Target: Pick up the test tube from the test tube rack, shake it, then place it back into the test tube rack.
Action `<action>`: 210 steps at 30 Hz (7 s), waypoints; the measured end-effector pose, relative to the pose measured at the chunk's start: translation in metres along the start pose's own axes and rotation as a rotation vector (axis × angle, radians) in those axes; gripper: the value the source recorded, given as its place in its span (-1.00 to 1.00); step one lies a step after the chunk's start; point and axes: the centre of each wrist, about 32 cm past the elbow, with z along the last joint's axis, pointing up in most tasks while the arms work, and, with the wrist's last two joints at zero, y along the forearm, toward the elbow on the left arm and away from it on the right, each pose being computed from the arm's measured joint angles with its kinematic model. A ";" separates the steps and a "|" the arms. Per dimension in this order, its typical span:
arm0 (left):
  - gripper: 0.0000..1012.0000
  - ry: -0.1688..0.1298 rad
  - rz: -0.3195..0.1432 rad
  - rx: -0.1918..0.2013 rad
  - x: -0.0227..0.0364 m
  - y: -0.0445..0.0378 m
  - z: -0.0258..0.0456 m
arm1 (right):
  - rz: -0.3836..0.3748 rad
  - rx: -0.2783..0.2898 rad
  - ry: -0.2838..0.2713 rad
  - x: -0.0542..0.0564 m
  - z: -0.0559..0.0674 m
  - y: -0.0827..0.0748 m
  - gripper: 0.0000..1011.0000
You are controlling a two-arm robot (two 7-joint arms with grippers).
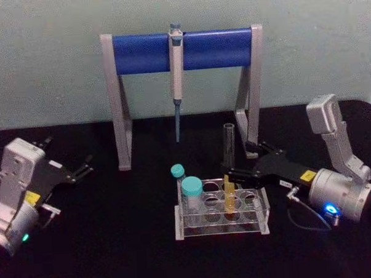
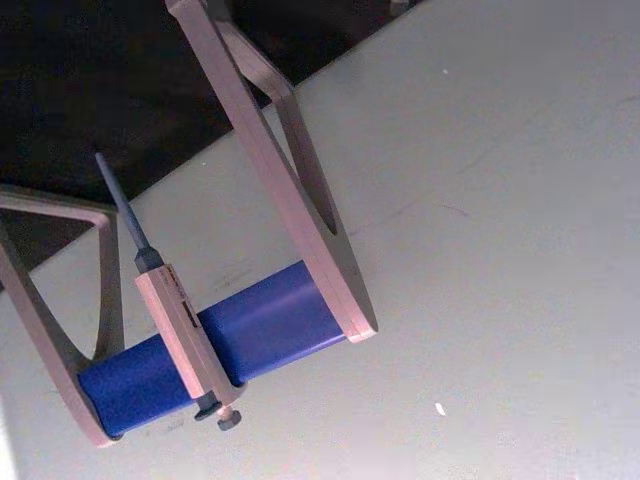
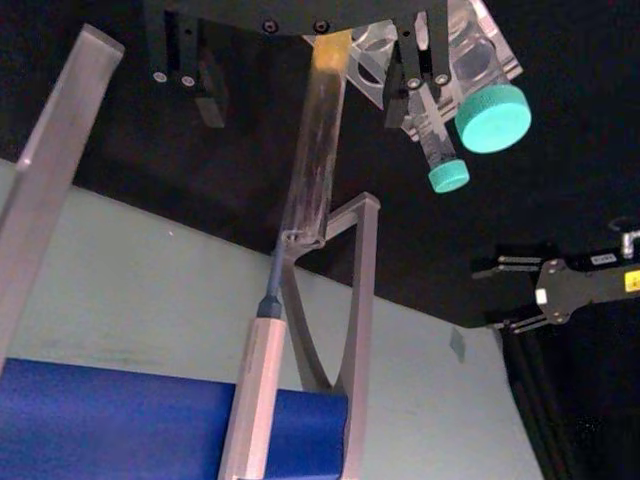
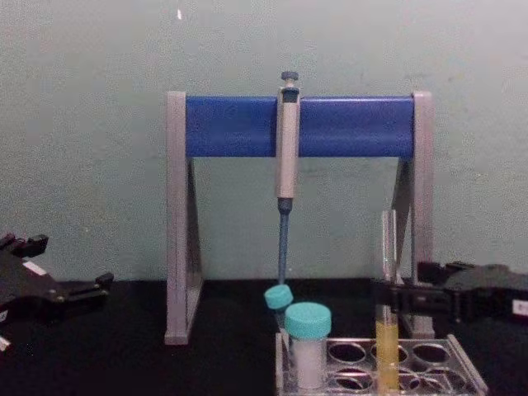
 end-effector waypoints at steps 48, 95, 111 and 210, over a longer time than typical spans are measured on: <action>1.00 0.000 0.000 0.000 0.0000 0.0000 0.0000 | 0.031 0.004 0.057 0.011 0.003 0.020 0.19; 1.00 0.000 0.000 0.000 0.0000 0.0000 0.0000 | 0.057 0.045 -0.098 -0.004 0.010 0.019 -0.54; 1.00 0.000 0.000 0.000 0.0000 0.0000 0.0000 | 0.038 0.133 -0.160 -0.010 0.031 0.009 -0.54; 1.00 0.000 0.000 0.000 0.0000 0.0000 0.0000 | -0.034 0.218 -0.140 -0.004 0.039 -0.003 -0.54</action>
